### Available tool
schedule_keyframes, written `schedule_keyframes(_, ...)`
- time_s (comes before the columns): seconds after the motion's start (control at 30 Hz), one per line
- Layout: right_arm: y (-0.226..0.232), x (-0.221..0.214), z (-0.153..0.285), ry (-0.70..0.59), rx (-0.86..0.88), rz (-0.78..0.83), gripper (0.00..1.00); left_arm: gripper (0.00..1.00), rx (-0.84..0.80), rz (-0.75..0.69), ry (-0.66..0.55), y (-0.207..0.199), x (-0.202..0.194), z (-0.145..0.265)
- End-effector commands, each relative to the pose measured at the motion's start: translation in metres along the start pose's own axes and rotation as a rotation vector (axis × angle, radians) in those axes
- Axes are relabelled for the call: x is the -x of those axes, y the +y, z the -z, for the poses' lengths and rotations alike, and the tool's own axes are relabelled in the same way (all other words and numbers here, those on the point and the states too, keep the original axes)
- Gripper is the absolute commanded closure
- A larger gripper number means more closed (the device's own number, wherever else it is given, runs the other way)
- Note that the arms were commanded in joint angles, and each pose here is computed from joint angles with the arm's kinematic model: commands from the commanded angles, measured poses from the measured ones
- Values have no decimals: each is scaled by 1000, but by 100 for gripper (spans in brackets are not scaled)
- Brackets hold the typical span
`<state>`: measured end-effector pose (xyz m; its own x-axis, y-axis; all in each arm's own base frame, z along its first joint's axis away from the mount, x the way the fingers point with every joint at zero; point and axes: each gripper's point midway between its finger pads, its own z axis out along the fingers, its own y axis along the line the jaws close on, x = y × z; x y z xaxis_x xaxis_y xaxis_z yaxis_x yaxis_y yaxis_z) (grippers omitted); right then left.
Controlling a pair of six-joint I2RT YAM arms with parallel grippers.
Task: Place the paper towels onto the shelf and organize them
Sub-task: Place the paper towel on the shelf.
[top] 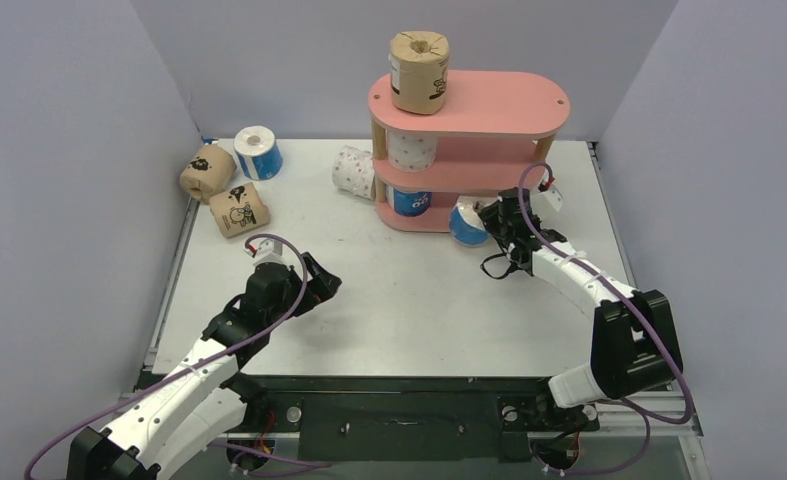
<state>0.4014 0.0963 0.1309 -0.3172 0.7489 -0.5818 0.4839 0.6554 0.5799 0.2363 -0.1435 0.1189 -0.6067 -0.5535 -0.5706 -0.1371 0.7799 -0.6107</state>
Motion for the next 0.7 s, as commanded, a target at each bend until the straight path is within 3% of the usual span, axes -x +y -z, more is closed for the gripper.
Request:
schedule_keyframes(0.0, 43, 34, -4, -85, 106, -81, 73, 4, -38, 11, -36, -11, 10, 0)
schedule_keyframes(0.67, 57, 34, -29, -73, 118, -90, 73, 4, -8, 5, -7, -3, 2, -6)
